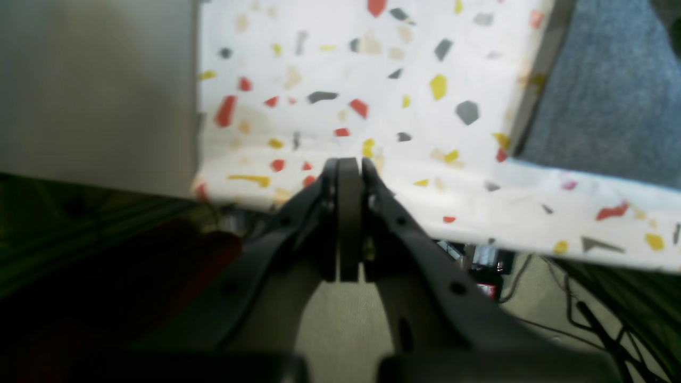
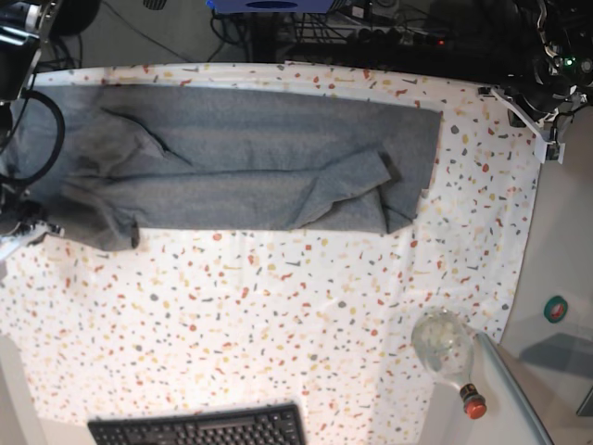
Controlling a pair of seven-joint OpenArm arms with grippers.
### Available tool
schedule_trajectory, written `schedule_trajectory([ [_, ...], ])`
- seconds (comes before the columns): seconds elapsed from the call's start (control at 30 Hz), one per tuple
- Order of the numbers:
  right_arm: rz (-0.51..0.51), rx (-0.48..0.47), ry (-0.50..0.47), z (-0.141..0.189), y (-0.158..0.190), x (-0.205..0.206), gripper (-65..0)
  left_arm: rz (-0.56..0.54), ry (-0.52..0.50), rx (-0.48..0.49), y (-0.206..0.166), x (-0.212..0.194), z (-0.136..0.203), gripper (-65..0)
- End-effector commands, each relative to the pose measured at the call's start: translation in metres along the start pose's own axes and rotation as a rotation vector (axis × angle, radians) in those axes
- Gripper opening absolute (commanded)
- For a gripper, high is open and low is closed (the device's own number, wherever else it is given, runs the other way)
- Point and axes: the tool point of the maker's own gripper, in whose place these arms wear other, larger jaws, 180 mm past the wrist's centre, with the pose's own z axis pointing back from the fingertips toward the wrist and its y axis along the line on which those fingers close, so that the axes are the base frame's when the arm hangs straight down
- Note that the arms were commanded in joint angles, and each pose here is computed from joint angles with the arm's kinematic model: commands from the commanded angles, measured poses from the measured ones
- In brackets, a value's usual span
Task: Layout the t-shirt on the table in an organized manner, then fold the t-shirt properly
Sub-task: 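Fold the strip's end inward with the right gripper toward the middle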
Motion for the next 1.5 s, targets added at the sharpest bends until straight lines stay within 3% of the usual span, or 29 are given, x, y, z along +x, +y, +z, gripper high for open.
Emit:
schedule_trajectory([
  [0.0, -0.002, -0.002, -0.049, 0.010, -0.001, 0.012, -65.0, -0.007, -0.016, 0.022, 0.009, 0.006, 0.001, -65.0],
  [0.37, -0.044, -0.005, 0.012, 0.041, 0.014, -0.069, -65.0, -0.022, -0.027, 0.034, 0.017, 0.015, 0.000, -65.0],
  [0.8, -0.047, -0.005, 0.058, 0.052, 0.021, -0.103, -65.0, -0.040, -0.033, 0.043, 0.022, 0.020, 0.001, -65.0],
  [0.97, -0.086, -0.021, 0.113, 0.045, 0.012, -0.121, -65.0, -0.040, -0.033, 0.043, 0.022, 0.020, 0.001, -65.0],
  [1.13, -0.128, -0.059, 0.096, 0.048, 0.007, -0.115, -65.0, -0.040, -0.033, 0.043, 0.022, 0.020, 0.001, -65.0],
  [1.33, -0.076, -0.072, 0.016, 0.072, 0.013, -0.096, -34.8, -0.054, -0.062, 0.023, 0.011, 0.027, 0.007, -65.0],
  [1.47, -0.031, -0.063, -0.075, 0.086, 0.022, -0.072, -32.3, -0.123, -0.109, -0.091, -0.046, 0.043, 0.010, -65.0],
])
